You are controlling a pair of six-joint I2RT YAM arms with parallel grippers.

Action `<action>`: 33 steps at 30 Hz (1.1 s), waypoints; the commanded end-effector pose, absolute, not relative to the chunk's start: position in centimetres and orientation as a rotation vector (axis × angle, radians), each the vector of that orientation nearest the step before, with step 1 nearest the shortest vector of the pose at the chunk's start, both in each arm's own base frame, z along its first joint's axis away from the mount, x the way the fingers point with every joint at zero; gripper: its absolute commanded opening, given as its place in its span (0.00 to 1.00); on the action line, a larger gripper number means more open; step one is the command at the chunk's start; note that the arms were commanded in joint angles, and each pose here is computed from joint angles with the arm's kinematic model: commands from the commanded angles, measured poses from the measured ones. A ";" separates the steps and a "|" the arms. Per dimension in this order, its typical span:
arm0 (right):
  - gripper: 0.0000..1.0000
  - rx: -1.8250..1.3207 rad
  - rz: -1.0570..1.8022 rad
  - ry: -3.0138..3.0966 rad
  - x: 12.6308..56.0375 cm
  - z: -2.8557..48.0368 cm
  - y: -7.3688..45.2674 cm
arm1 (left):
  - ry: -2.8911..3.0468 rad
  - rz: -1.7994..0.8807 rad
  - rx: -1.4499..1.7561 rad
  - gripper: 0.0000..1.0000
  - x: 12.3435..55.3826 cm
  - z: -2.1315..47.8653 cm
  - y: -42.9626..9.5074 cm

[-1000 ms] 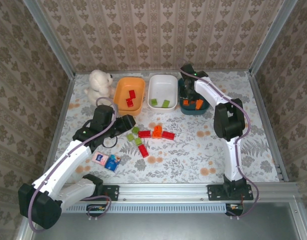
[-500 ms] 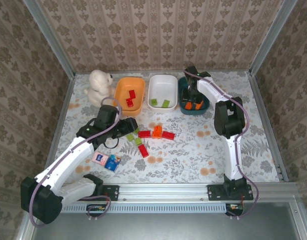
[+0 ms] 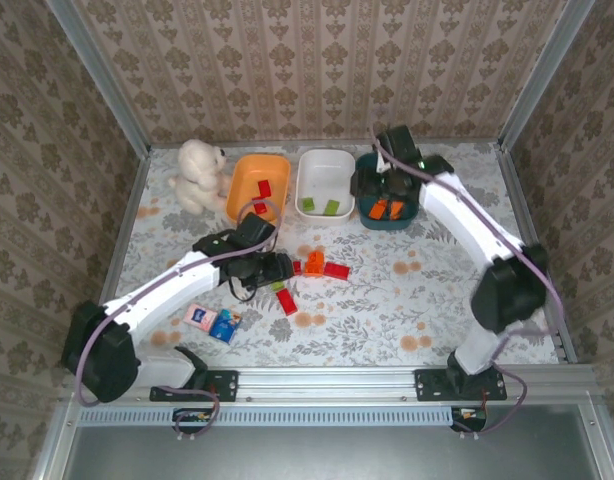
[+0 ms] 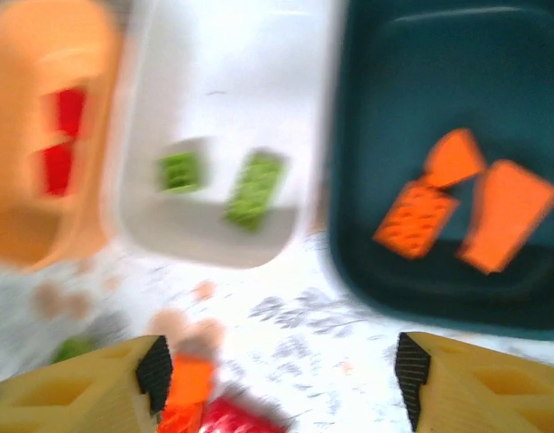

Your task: Sort the legos into containers by color

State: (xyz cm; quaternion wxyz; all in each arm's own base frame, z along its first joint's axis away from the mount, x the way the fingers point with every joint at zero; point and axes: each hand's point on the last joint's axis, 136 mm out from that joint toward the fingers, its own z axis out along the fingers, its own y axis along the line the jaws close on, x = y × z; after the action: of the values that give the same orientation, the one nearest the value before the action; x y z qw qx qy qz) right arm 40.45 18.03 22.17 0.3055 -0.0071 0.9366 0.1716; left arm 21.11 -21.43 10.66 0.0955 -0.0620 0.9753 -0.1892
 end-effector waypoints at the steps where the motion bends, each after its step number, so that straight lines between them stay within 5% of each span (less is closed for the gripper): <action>1: 0.76 -0.229 0.837 2.308 35.8 24.1 23.2 | 2.969 -0.451 -0.386 0.63 19.5 9.0 -21.2; 7: 0.79 -0.338 1.090 2.278 27.1 24.3 24.6 | 3.037 -0.341 -0.484 0.67 18.1 6.7 -22.4; 15: 0.79 -0.324 1.073 2.278 23.5 25.0 22.4 | 3.056 -0.237 -0.572 0.66 18.2 3.8 -23.2; 20: 0.79 -0.309 1.070 2.263 23.2 25.5 22.0 | 3.060 -0.177 -0.533 0.56 18.9 2.5 -23.7; 25: 0.79 -0.295 1.067 2.264 23.1 25.7 21.8 | 3.055 -0.153 -0.493 0.32 19.1 2.7 -24.1; 33: 0.78 -0.251 1.000 2.218 23.8 28.0 20.7 | 2.916 -0.174 -0.327 0.22 21.0 10.8 -23.6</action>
State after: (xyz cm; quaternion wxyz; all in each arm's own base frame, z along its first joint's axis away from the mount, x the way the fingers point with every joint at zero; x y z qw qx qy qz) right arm 23.56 21.49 25.66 0.3112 -0.1077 0.8595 0.3908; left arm 19.98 -24.84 6.28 0.0515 -0.1356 0.9875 -0.0614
